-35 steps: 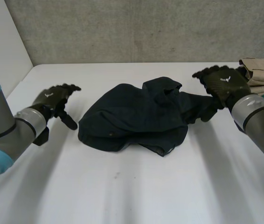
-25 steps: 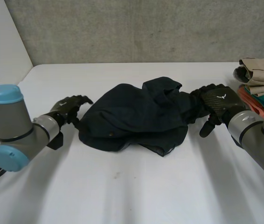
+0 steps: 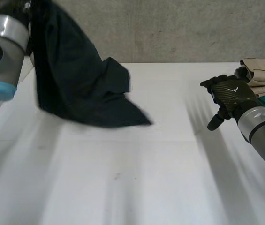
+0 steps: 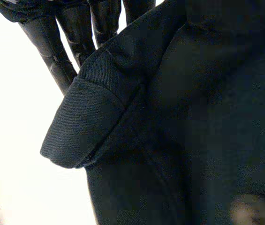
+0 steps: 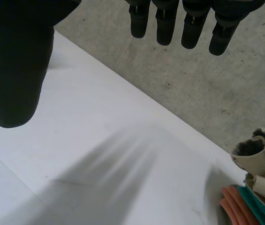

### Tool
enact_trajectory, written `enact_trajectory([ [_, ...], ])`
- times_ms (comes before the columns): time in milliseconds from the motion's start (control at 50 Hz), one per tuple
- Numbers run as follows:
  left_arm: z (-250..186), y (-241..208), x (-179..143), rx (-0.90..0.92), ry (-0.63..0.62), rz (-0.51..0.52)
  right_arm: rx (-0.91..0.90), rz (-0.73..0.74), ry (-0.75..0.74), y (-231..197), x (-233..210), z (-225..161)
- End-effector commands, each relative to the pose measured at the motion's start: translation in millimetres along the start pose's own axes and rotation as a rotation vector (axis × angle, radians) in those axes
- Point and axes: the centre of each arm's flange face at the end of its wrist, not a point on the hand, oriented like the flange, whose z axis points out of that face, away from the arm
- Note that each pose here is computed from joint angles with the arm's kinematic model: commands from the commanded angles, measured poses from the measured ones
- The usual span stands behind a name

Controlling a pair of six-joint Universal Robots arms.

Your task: Fold the laundry.

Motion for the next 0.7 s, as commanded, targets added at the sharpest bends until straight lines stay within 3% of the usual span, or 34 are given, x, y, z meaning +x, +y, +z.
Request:
enact_trajectory([
  [20, -15, 2, 82, 0.025, 0.298, -0.108, 0.002, 0.008, 0.014, 1, 4, -1],
  [180, -105, 79, 181, -0.298, 0.643, -0.271, -0.013, 0.015, 0.047, 7, 16, 1],
  [320, -164, 98, 220, -0.401, 0.828, -0.290, -0.019, 0.017, 0.070, 13, 26, 7],
  [400, -149, 90, 210, -0.317, 0.758, -0.215, -0.022, 0.017, 0.069, 14, 27, 9],
  [540, -116, 53, 153, -0.260, 0.446, -0.139, 0.012, -0.004, 0.037, 4, 26, 8],
  [620, -140, 39, 125, -0.354, 0.334, -0.091, 0.047, -0.109, -0.043, -10, 17, -3],
  [700, -177, 37, 111, -0.496, 0.314, -0.036, 0.061, -0.279, -0.197, -13, 0, -21],
])
